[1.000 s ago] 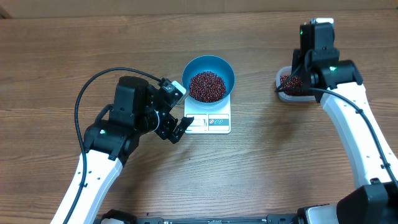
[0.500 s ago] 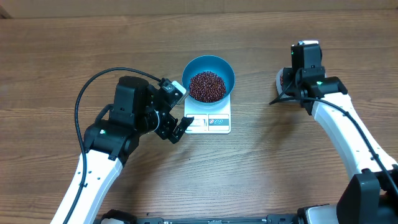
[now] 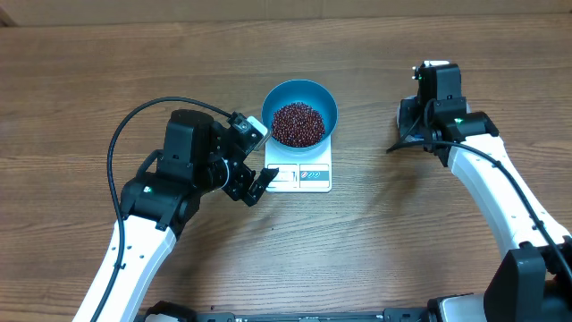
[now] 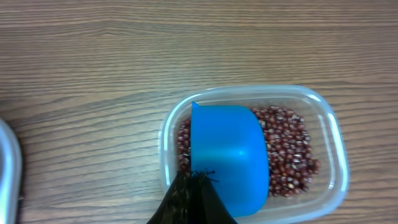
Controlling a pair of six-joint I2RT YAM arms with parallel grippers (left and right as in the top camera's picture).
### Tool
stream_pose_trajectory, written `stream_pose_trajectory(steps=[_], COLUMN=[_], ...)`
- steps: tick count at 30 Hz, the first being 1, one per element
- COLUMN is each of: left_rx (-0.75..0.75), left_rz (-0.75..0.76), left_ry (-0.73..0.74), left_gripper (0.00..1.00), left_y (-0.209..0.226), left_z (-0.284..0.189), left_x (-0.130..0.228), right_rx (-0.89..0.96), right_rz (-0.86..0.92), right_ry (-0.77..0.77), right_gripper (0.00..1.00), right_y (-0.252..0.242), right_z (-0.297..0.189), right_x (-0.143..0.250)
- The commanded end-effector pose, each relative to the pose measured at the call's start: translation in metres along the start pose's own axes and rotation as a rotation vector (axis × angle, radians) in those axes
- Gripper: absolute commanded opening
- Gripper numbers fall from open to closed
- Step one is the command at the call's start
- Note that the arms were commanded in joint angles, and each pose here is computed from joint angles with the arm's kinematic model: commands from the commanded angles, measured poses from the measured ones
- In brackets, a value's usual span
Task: Scoop item into bowl and weigh 150g on scale
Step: 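Lower the scoop into the beans with the right gripper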
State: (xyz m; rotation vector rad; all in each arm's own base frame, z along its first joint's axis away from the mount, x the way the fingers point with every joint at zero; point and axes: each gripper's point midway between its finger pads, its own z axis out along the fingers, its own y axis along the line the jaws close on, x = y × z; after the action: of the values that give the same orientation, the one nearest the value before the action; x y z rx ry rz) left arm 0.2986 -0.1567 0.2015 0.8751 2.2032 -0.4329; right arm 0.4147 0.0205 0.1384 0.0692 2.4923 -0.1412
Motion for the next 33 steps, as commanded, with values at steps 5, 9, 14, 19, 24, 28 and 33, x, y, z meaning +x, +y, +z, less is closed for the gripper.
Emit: stream_pose_trajectory(steps=[5,9,14,19,24,28,33], left_rx=[0.003,0.003,0.003,0.003,0.003,0.003,0.004], left_rz=[-0.008,-0.008,-0.008,-0.008,-0.008,-0.008,-0.009], left_ry=[-0.026,-0.026,-0.026,-0.026,-0.026,-0.026,-0.026], left_gripper=[1.00,1.00,1.00,1.00,1.00,1.00,0.99], left_y=[0.001,0.001,0.001,0.001,0.001,0.001,0.001], left_z=[-0.005,-0.005,-0.005,-0.005,-0.005,-0.005,-0.005], left_x=[-0.010,-0.010,-0.010,-0.010,-0.010,-0.010,-0.010], right_rx=[-0.037,0.074,0.105,0.105,0.069,0.059,0.060], right_rz=[-0.002,-0.024,-0.150,-0.142,-0.146,-0.129,-0.108], right_ry=[0.002,-0.030,-0.059,-0.042,0.010,0.054,0.061], right_gripper=[0.04,0.04,0.04,0.04,0.04,0.04,0.04], right_y=[0.006,-0.013,-0.017,-0.018,-0.011,-0.007,-0.007], right_z=[0.001,0.001,0.000,0.003,0.019,0.033,0.036], right_x=[0.002,-0.005,-0.014,-0.010,0.003,0.014,0.016])
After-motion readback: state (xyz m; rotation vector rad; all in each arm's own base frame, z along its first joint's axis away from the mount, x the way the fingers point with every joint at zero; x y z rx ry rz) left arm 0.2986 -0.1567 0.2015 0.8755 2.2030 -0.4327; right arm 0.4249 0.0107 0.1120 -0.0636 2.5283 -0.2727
